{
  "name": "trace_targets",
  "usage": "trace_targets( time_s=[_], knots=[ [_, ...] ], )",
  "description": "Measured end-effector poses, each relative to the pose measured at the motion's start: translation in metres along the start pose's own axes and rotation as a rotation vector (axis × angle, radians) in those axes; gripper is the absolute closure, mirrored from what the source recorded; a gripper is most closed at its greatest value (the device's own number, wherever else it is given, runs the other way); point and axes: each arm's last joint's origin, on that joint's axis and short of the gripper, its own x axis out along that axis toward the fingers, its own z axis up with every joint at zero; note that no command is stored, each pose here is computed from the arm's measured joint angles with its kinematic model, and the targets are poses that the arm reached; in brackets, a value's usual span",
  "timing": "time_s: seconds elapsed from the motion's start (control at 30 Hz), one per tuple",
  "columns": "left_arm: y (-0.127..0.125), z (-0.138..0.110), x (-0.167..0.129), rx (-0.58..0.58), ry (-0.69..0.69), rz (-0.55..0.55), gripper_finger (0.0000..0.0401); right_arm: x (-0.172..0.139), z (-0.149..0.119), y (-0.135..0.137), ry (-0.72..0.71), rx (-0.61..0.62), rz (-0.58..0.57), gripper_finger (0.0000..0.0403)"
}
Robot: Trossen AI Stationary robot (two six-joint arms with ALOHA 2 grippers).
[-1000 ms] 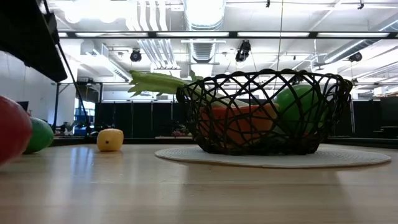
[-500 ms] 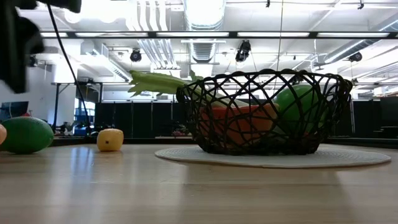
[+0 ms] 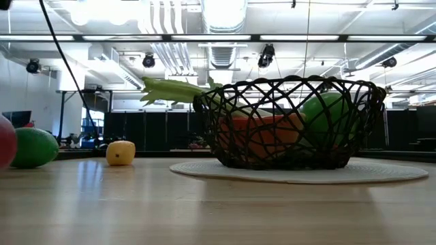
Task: Build produce basket
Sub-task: Put the red tomato into the wire basket
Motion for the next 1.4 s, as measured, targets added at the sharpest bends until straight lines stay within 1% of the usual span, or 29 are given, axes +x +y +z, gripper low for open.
trace_targets(
  time_s=[0.07,0.1,0.2,0.3,0.43,0.6,0.97,1.3,1.4],
  knots=[
    [0.001,0.001,0.006,-0.001,-0.080,-0.029,0.0118,0.000,0.000,0.000,0.001,0.008,0.000,0.0264],
    [0.003,0.000,0.010,-0.001,-0.094,-0.034,0.0118,0.000,-0.001,0.000,0.002,0.008,-0.001,0.0264],
    [0.008,-0.001,0.024,-0.005,-0.112,-0.044,0.0118,0.000,-0.001,0.000,0.002,0.005,-0.001,0.0264],
    [0.011,-0.003,0.036,-0.019,-0.118,-0.083,0.0118,0.000,-0.001,0.000,0.002,0.001,-0.001,0.0264],
    [0.010,-0.006,0.047,-0.006,-0.130,-0.171,0.0118,0.000,-0.001,0.000,0.002,0.000,-0.001,0.0264],
    [0.012,-0.006,0.056,-0.002,-0.200,-0.228,0.0118,0.000,-0.001,0.000,0.002,0.000,-0.001,0.0264],
    [0.013,-0.004,0.066,0.051,-0.323,-0.212,0.0118,0.000,-0.001,0.000,0.002,0.000,-0.001,0.0264],
    [0.007,0.000,0.072,0.162,-0.446,-0.223,0.0118,0.000,-0.001,0.000,0.002,0.000,-0.001,0.0264],
    [0.004,0.004,0.072,0.220,-0.481,-0.219,0.0118,0.000,-0.001,0.000,0.002,0.000,-0.001,0.0264]
  ],
)
